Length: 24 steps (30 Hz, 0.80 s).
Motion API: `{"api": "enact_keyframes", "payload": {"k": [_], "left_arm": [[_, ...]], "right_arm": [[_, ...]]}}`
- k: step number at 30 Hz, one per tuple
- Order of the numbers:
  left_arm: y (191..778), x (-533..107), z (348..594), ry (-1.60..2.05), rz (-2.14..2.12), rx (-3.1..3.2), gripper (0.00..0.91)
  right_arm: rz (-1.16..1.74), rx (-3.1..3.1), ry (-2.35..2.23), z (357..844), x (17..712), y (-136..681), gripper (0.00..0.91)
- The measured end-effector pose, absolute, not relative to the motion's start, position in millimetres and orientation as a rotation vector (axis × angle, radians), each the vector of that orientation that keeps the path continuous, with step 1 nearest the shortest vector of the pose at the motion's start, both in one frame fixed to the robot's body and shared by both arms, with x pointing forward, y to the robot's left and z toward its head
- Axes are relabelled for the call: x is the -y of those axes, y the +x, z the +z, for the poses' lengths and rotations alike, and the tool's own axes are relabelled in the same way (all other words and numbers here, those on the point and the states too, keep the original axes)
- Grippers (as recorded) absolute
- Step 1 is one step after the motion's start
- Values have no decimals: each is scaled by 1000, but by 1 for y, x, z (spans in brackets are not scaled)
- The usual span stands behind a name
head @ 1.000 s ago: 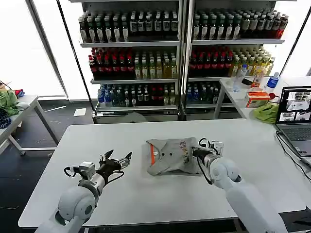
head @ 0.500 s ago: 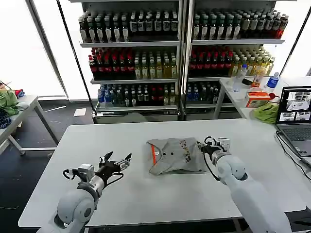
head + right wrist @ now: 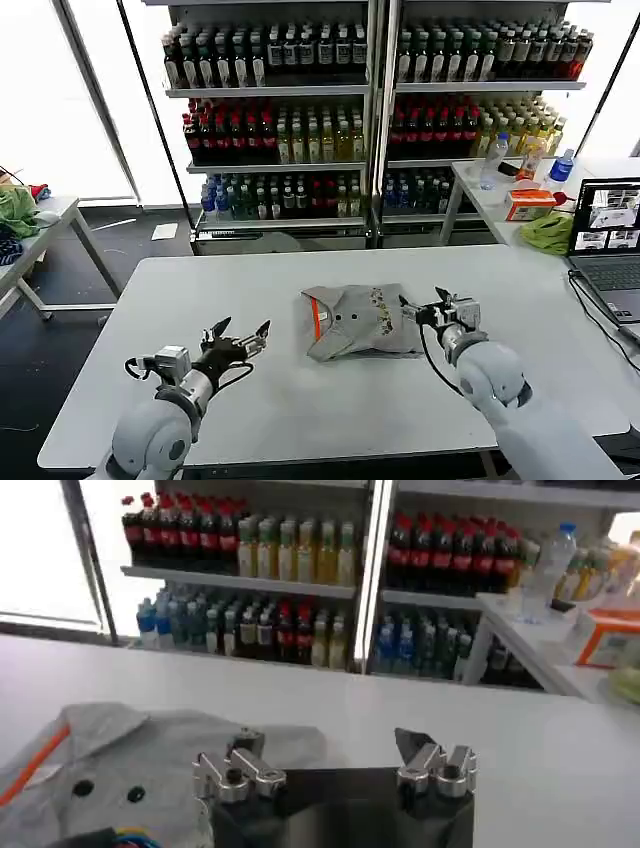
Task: Fold and organize the clothes.
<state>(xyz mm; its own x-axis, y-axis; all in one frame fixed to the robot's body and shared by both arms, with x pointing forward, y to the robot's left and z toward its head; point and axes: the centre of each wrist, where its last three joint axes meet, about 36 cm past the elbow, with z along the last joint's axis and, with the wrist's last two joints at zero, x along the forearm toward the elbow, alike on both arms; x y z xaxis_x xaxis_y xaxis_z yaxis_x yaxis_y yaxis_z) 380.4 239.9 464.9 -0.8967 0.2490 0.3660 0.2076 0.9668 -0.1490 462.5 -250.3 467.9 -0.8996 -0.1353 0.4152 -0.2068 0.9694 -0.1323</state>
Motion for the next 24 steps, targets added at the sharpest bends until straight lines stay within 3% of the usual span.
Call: {"api": "enact_keyframes", "payload": {"k": [24], "left_arm": [[359, -243, 462, -297, 186, 2710, 907]], "right_arm": [[529, 2625, 181, 432, 262, 421, 907]]}}
